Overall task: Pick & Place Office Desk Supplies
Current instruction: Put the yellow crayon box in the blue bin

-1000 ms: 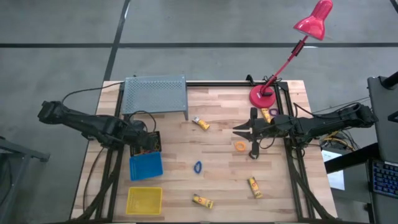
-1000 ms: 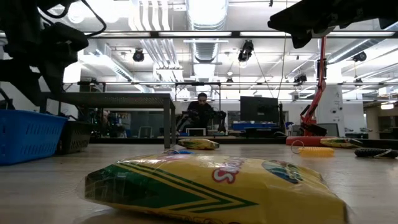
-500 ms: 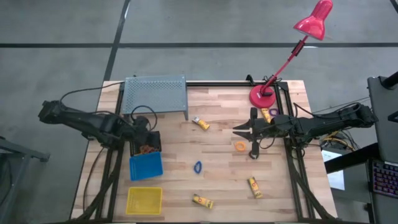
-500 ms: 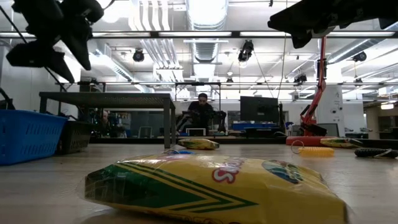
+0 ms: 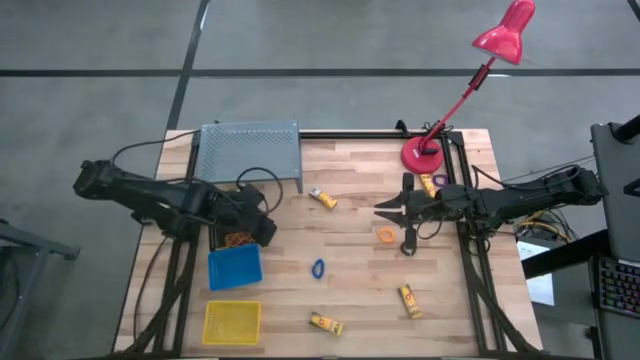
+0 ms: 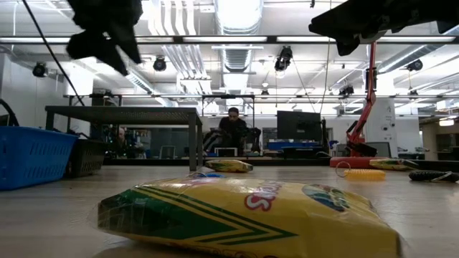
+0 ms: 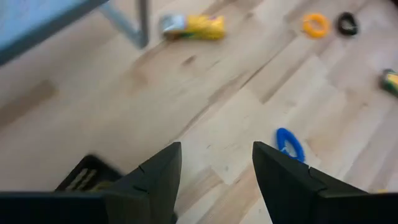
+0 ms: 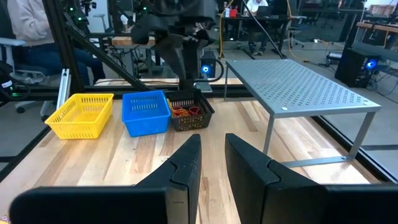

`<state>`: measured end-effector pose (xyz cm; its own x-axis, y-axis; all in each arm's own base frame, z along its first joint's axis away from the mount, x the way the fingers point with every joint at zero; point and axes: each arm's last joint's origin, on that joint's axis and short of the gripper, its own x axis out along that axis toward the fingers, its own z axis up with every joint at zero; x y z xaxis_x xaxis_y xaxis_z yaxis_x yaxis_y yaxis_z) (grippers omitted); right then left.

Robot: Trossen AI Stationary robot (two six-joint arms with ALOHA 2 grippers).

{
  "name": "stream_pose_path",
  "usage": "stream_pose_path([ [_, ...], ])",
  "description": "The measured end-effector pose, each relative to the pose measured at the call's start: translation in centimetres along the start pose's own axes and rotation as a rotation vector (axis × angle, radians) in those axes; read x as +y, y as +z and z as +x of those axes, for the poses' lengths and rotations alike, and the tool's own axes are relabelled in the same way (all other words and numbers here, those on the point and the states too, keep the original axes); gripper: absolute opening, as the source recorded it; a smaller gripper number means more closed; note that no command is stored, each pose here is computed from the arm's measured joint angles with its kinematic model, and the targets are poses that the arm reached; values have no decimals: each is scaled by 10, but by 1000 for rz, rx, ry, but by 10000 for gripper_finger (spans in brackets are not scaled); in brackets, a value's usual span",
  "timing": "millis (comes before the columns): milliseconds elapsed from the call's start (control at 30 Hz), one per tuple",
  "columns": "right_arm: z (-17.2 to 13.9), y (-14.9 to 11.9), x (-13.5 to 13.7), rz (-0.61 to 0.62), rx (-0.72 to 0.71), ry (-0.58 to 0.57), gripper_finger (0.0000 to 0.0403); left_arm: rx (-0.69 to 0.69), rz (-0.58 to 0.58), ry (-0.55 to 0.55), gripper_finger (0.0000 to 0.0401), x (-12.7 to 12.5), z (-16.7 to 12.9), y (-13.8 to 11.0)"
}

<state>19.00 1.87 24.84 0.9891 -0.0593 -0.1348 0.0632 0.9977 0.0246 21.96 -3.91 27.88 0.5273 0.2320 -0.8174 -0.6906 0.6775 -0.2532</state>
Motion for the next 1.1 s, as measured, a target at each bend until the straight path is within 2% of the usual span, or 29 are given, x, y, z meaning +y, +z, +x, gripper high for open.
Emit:
stream_pose_path([
  [400,0,0,0,0,0,0,68,-27,23,-25,202,-14,10,11],
  [633,0,0,0,0,0,0,68,34,11,-120,202,-22,14,11],
  [733,0,0,0,0,0,0,68,93,14,-110,202,-27,25,7],
  [1100,0,0,0,-1,0,0,68,284,-189,-118,175,-51,71,-7],
])
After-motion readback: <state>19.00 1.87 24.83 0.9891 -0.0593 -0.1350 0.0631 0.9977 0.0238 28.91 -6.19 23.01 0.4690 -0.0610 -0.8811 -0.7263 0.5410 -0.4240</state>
